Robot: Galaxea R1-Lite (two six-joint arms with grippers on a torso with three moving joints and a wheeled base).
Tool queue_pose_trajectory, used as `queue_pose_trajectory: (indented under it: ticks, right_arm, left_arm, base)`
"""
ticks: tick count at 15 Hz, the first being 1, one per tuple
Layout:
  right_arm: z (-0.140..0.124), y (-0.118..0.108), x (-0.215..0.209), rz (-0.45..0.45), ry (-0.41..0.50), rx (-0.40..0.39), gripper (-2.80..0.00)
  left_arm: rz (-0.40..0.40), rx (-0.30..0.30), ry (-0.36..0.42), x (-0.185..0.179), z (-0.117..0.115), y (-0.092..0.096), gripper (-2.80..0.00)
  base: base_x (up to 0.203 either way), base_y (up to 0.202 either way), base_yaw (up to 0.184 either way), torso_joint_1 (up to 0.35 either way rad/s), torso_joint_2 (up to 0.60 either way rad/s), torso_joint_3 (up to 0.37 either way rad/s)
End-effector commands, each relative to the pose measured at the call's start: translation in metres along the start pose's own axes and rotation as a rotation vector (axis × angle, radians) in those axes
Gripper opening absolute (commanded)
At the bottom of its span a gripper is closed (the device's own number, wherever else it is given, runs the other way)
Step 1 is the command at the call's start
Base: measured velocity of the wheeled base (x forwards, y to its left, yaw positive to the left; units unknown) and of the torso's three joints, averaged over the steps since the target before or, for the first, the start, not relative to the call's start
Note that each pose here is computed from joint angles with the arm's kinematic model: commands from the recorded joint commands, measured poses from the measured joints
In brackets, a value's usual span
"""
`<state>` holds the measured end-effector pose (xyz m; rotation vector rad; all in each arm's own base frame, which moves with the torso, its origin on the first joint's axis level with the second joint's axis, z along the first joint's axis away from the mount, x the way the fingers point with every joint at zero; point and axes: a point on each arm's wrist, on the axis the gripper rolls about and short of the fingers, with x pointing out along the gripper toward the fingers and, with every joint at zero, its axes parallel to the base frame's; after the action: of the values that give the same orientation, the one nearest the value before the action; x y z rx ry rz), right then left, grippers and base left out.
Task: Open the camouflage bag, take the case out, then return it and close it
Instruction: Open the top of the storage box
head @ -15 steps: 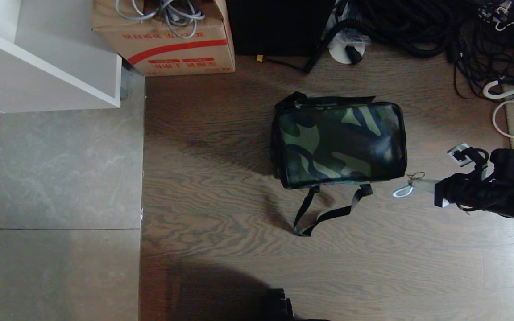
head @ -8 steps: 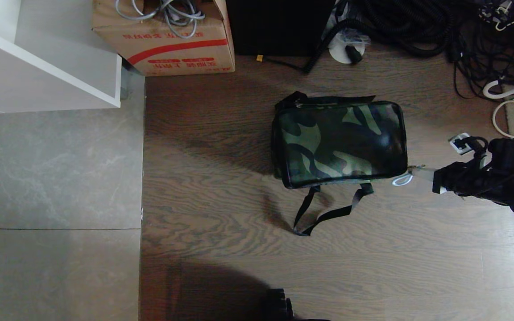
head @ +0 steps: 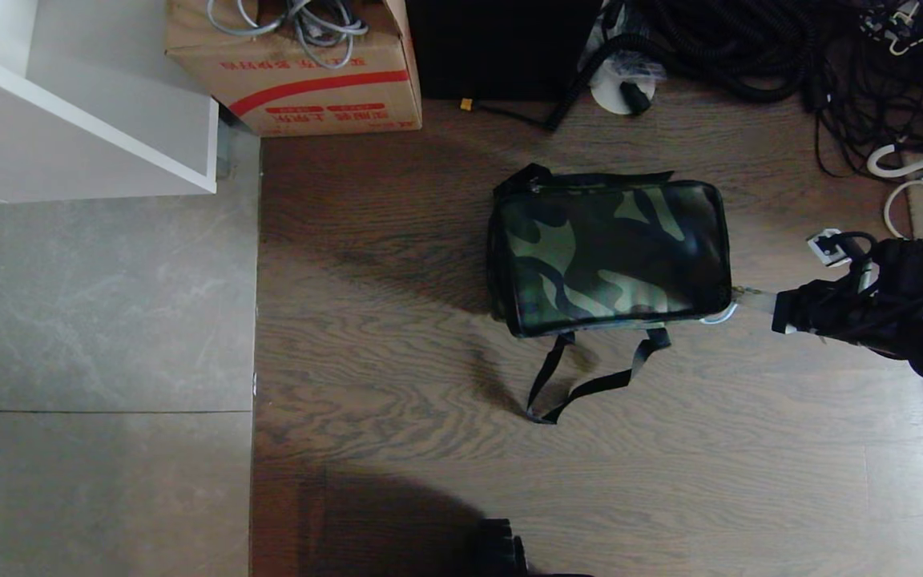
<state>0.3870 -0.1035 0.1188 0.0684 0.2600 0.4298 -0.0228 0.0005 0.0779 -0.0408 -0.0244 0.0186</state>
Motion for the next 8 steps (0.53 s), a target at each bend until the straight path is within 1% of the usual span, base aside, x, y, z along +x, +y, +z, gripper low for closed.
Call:
queue_pose_trajectory:
  ticks: [1, 3, 4, 8]
  right_arm:
    - [0.0, 0.004, 0.0, 0.012, -0.001, -0.005, -2.8]
    - [-0.004, 0.01, -0.001, 0.024, 0.014, 0.006, -2.8]
    - [-0.002, 0.014, 0.001, 0.034, 0.011, -0.002, -2.8]
    - [-0.002, 0.017, -0.002, 0.034, 0.011, -0.005, -2.8]
  left_arm:
    - [0.001, -0.001, 0.009, 0.001, -0.003, 0.0, -2.8]
    - [0.001, -0.001, 0.009, 0.001, -0.003, 0.0, -2.8]
    - [0.001, -0.001, 0.009, 0.001, -0.003, 0.0, -2.8]
    - [0.001, -0.001, 0.008, 0.001, -0.002, 0.0, -2.8]
  base:
    - [0.0, 0.0, 0.0, 0.0, 0.0, 0.0]
    - [0.0, 0.0, 0.0, 0.0, 0.0, 0.0]
    - [0.0, 0.0, 0.0, 0.0, 0.0, 0.0]
    - [0.0, 0.0, 0.0, 0.0, 0.0, 0.0]
